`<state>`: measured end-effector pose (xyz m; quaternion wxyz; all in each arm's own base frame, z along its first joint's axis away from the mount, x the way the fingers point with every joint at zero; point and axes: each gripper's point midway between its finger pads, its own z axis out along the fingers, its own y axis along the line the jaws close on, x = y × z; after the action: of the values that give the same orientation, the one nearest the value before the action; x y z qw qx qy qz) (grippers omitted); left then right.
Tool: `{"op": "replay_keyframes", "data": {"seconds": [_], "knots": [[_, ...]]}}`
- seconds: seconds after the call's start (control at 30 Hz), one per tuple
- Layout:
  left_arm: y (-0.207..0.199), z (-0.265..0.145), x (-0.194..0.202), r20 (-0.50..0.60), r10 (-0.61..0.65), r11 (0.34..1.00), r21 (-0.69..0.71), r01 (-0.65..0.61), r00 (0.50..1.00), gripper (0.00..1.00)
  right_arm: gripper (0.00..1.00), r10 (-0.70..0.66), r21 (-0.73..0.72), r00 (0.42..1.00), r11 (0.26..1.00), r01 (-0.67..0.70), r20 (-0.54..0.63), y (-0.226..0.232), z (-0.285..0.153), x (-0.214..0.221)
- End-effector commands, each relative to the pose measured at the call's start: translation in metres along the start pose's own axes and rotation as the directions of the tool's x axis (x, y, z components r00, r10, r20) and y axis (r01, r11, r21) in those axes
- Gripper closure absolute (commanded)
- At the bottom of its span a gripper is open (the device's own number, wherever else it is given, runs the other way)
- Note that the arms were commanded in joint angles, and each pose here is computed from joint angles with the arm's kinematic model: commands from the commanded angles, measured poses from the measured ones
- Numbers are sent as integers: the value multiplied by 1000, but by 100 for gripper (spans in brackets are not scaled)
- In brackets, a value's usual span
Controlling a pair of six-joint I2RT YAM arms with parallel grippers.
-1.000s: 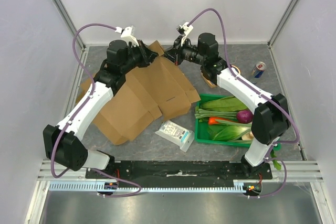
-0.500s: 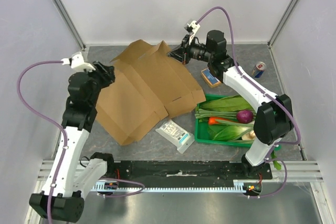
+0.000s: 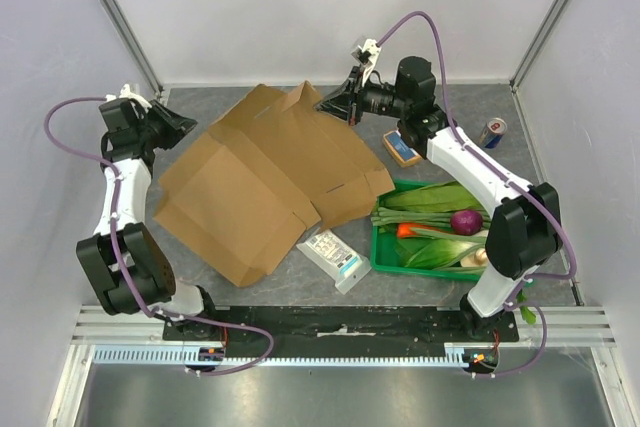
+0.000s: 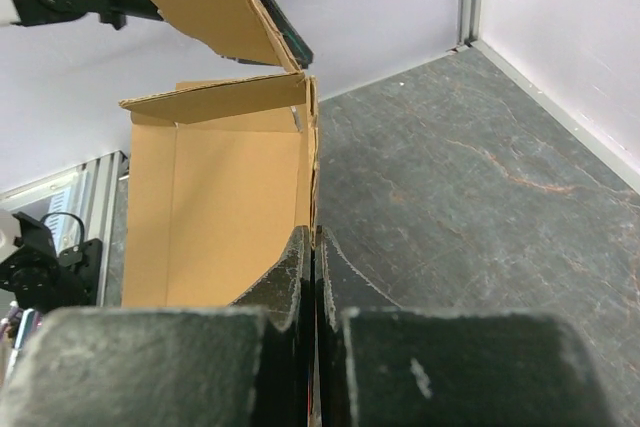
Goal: Fold the paper box
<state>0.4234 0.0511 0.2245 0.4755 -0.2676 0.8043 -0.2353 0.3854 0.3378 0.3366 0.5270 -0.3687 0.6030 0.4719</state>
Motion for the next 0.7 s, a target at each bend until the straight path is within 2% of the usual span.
{"op": "replay_keyframes", "data": {"seconds": [0.0, 0.03, 0.1, 0.13, 0.23, 0.27, 0.37, 0.43, 0.5, 0.57, 0.67], "knots": [[-73, -14, -16, 1, 83, 940, 332, -78, 997, 70, 100, -22, -66, 996, 997, 28, 90, 13, -9, -33], [-77, -15, -12, -14, 96, 927, 366, -84, 995, 68, 100, -30, -77, 991, 996, 40, 134, 11, -10, -41], [-82, -14, -6, -40, 116, 912, 401, -91, 992, 65, 100, 60, -106, 985, 993, -43, 160, 10, -16, -45], [-86, -13, 0, -74, 126, 897, 434, -82, 989, 65, 100, 50, -125, 981, 992, -27, 188, 12, -15, -50], [-99, -16, 14, -122, 168, 857, 508, -84, 978, 69, 100, 98, -132, 976, 989, -72, 195, 6, -15, -53], [-101, -18, 16, -123, 177, 850, 519, -89, 976, 75, 100, 104, -129, 975, 988, -79, 198, 5, -15, -56], [-109, -34, 20, -80, 206, 830, 543, -130, 975, 76, 100, 140, -93, 975, 988, -125, 175, -8, -14, -54], [-115, -43, 19, -42, 225, 805, 571, -161, 974, 73, 100, 167, -74, 975, 985, -158, 145, -16, -11, -47], [-125, -55, 19, -28, 240, 780, 600, -176, 970, 65, 100, 165, -76, 976, 985, -155, 145, -17, -12, -49], [-132, -64, 22, -41, 260, 747, 642, -174, 965, 60, 100, 165, -75, 976, 985, -156, 144, -19, -14, -51], [-134, -68, 29, -98, 264, 739, 660, -136, 960, 57, 100, 174, -85, 974, 983, -163, 145, -21, -15, -56]]}}
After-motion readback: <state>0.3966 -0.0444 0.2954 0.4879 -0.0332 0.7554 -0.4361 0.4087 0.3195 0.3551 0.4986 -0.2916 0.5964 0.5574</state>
